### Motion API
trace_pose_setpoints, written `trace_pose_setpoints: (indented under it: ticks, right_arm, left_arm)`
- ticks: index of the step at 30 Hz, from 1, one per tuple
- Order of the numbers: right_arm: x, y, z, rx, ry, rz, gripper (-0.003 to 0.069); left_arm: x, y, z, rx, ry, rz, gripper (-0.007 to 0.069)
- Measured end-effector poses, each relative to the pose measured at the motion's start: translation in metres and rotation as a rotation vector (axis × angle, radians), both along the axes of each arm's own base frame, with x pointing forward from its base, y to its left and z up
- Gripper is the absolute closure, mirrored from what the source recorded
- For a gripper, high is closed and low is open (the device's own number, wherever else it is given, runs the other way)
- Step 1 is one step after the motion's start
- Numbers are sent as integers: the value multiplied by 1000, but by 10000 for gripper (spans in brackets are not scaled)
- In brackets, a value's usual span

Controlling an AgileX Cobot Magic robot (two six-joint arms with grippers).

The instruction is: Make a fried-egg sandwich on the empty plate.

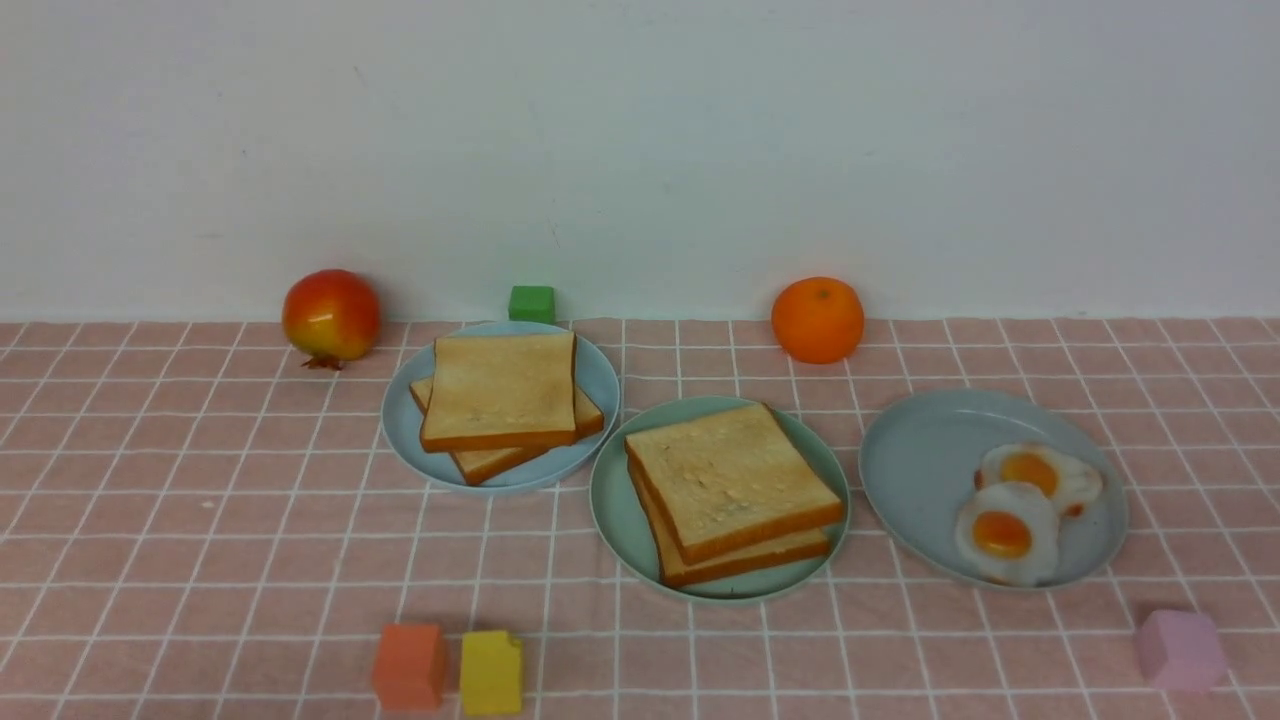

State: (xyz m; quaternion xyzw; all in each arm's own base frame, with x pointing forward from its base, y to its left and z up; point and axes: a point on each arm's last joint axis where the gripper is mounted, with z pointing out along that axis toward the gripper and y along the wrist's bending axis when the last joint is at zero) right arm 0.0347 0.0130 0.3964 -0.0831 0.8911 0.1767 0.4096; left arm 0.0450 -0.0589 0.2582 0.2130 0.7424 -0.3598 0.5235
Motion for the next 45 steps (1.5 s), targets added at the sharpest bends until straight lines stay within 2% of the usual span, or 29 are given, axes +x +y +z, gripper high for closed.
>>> trace_pose_setpoints:
  ticks: [2,4,5,6,7,9,10,12,13,14,15,18,45]
  right_arm:
    - [1,-8,-3,-48,-26,-147,660]
    - [1,-11,-10,-87,-60,-196,660]
    - [2,-13,-17,-110,-168,-232,660]
    - [4,-12,-23,-120,-188,-238,660]
    - [8,-12,-41,-141,-310,-261,660]
    - [10,-11,-54,-151,-405,-269,660]
    - [17,-10,-95,-173,-461,-280,660]
    - [18,-10,-121,-192,-487,-278,660]
    - [19,-10,-152,-207,-483,-272,660]
    - [19,-10,-156,-209,-476,-271,660]
    - [18,-10,-182,-212,-451,-267,660]
    - [17,-10,-219,-195,-399,-275,660]
    - [17,-10,-225,-184,-386,-286,659]
  left_arm:
    - [0,0,-1,4,6,-5,613]
    - [0,0,-1,5,7,-5,613]
    - [0,0,-1,5,8,-5,613]
    - [-1,0,-1,5,8,-5,613]
    - [-1,0,-1,6,9,-6,613]
    - [-1,0,-1,6,9,-6,613]
    - [-1,0,-1,7,10,-7,613]
    - [-1,0,-1,7,10,-7,613]
    - [-1,0,-1,7,10,-7,613]
    - [-1,0,-1,7,10,-7,613]
    - [-1,0,-1,7,11,-7,613]
    - [-1,0,-1,7,12,-8,613]
    - [-2,-1,-3,21,27,-20,613]
